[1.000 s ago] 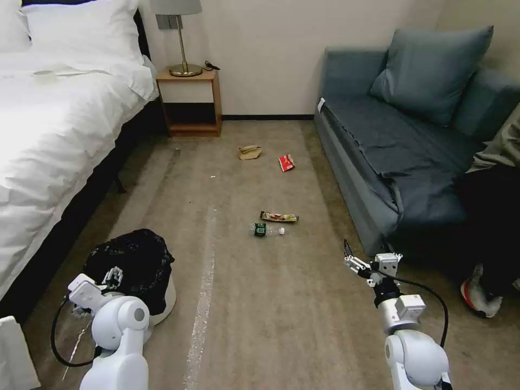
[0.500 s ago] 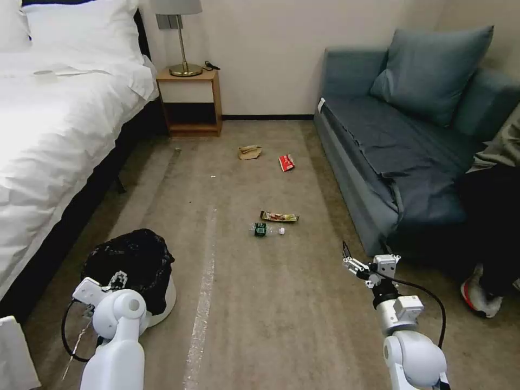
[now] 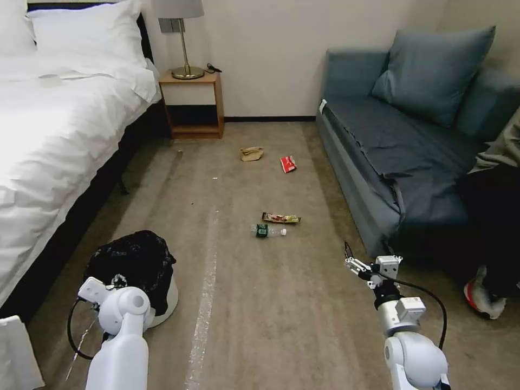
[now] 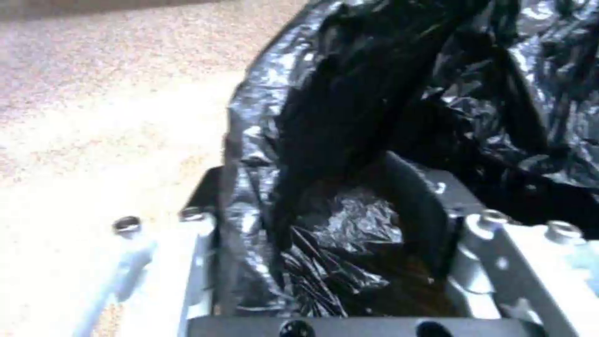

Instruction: Pick up the trash bin, then pick up the garbage on the floor and place it into the trash bin.

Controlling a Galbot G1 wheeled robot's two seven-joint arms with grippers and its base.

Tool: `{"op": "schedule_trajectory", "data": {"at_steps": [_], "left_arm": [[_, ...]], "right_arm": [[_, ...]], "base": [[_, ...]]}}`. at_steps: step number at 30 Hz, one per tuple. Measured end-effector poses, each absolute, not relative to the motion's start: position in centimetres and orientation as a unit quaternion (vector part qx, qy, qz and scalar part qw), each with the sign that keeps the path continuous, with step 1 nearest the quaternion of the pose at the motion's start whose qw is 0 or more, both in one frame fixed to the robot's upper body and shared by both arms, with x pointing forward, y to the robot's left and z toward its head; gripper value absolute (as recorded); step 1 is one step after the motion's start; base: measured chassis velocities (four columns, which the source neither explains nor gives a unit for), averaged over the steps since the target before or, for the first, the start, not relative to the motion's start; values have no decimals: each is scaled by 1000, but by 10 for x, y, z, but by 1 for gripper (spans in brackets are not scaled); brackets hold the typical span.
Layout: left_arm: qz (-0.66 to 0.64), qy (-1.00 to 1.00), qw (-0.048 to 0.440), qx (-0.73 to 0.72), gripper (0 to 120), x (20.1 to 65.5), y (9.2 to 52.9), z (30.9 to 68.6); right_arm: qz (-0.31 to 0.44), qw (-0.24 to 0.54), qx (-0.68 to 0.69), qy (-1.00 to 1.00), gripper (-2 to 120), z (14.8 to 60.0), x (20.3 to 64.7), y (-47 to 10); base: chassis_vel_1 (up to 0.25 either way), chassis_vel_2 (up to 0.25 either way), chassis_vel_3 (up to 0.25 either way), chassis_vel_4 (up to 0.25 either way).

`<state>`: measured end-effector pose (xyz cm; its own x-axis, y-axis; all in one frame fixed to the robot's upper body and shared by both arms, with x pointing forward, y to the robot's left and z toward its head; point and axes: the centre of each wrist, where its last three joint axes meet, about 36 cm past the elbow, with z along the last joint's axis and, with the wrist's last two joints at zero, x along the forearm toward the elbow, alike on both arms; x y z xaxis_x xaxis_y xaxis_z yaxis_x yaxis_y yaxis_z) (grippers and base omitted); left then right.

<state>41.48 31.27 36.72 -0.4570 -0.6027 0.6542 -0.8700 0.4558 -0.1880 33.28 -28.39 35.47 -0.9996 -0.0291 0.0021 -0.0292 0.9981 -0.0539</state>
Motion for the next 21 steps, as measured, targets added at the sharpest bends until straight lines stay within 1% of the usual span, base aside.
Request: {"op": "schedule_trajectory", "data": {"at_steps": [1, 2, 4, 5, 6, 7, 9, 10, 13, 21], "left_arm": [[259, -812, 259, 454, 45, 413, 313, 366], [259, -812, 259, 454, 45, 413, 313, 366], [259, -811, 259, 457, 36, 412, 314, 365], [259, -811, 259, 457, 36, 412, 314, 365], [259, -810, 259, 458, 28, 411, 315, 364], [259, -810, 259, 458, 28, 411, 315, 364], [258, -809, 260, 460, 15, 410, 315, 363], [258, -809, 260, 460, 15, 410, 315, 363], [257, -808, 261, 461, 4, 408, 315, 362], [257, -808, 263, 460, 4, 405, 315, 359]], "right_arm": [[26, 1, 15, -1000, 100, 355, 333, -283], [26, 1, 15, -1000, 100, 355, 333, -283], [24, 1, 16, -1000, 100, 355, 334, -282], [24, 1, 16, -1000, 100, 355, 334, -282], [23, 0, 16, -1000, 100, 355, 335, -281], [23, 0, 16, -1000, 100, 355, 335, -281], [22, 0, 16, -1000, 100, 355, 335, -280], [22, 0, 16, -1000, 100, 355, 335, -280], [20, 0, 15, -1000, 100, 356, 336, -281], [19, 0, 14, -1000, 100, 356, 336, -281]], "base": [[0, 0, 0, 0], [0, 0, 0, 0], [0, 0, 0, 0], [0, 0, 0, 0], [0, 0, 0, 0], [0, 0, 0, 0], [0, 0, 0, 0], [0, 0, 0, 0], [0, 0, 0, 0], [0, 0, 0, 0]]}}
